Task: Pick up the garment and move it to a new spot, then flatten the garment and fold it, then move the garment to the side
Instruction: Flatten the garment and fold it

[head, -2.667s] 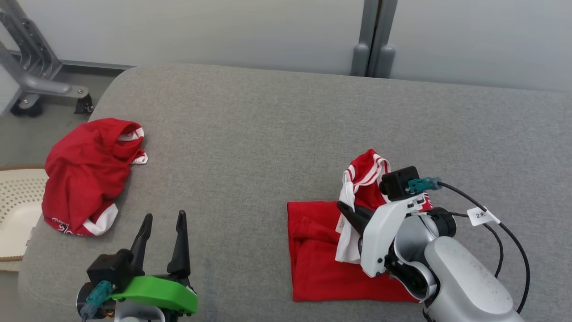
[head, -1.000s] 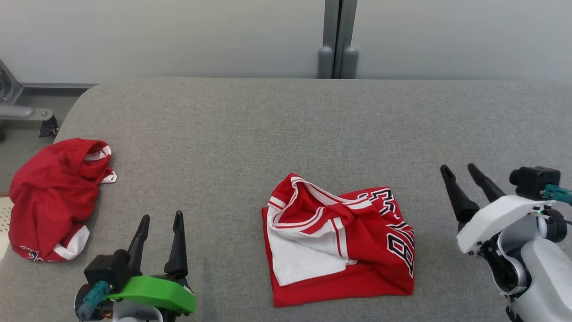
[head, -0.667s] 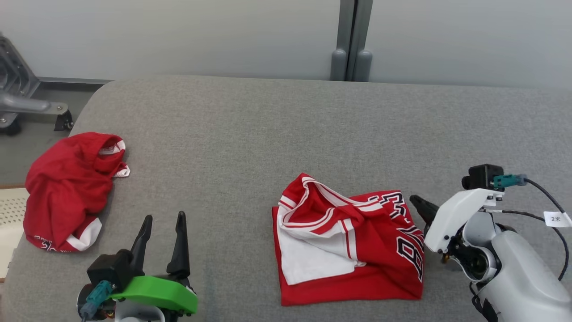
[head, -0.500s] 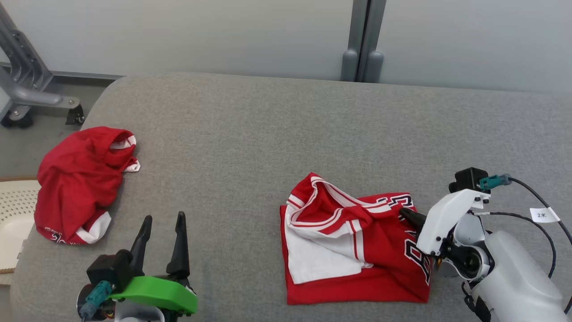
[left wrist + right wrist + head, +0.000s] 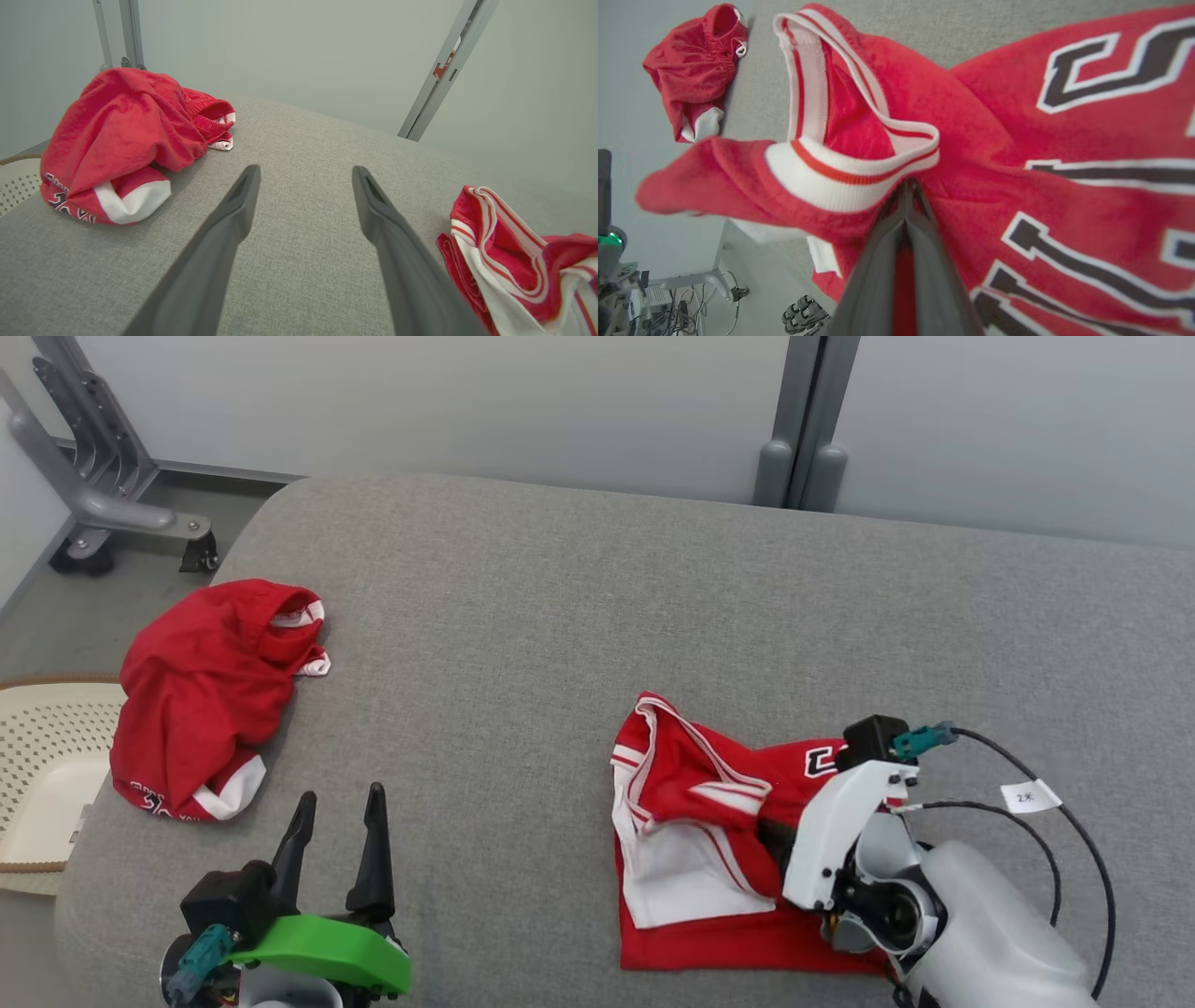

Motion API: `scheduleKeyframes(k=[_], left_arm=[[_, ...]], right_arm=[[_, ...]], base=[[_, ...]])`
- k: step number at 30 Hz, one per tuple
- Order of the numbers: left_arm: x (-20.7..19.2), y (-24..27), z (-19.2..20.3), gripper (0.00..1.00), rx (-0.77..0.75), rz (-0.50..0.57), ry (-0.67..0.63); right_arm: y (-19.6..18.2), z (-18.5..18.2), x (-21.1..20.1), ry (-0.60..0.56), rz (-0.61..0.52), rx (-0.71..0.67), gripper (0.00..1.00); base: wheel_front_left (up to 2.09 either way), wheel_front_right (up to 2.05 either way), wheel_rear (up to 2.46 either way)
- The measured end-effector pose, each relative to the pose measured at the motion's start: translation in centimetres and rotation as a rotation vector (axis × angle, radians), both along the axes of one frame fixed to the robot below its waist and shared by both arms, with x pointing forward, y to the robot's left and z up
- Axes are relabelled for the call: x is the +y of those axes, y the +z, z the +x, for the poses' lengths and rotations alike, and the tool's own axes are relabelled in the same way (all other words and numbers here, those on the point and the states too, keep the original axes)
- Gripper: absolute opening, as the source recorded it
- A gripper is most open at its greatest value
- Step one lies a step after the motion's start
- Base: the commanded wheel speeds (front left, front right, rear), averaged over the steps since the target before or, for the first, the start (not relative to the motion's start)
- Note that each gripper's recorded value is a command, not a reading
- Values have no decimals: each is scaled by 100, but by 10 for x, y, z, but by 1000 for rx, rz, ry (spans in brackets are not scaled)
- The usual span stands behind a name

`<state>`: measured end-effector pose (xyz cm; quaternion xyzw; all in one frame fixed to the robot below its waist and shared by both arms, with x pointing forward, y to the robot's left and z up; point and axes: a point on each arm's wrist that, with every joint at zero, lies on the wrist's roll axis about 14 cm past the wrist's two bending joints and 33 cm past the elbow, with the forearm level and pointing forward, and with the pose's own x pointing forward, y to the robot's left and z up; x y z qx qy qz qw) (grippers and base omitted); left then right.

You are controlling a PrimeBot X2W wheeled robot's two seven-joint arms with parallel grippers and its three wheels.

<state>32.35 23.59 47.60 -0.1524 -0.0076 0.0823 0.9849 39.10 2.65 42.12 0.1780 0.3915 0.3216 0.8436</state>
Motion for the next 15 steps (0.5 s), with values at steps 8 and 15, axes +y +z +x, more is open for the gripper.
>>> scheduleKeyframes(k=[8,15], left_arm=[[0,-1,0,100,1,-1,-2],[-4,-1,4,100,2,-3,-14]], right_arm=[[11,-46,47,199,40,-57,0],[32,-64,57,274,109,-154,0]], base=[[0,0,0],[0,0,0]])
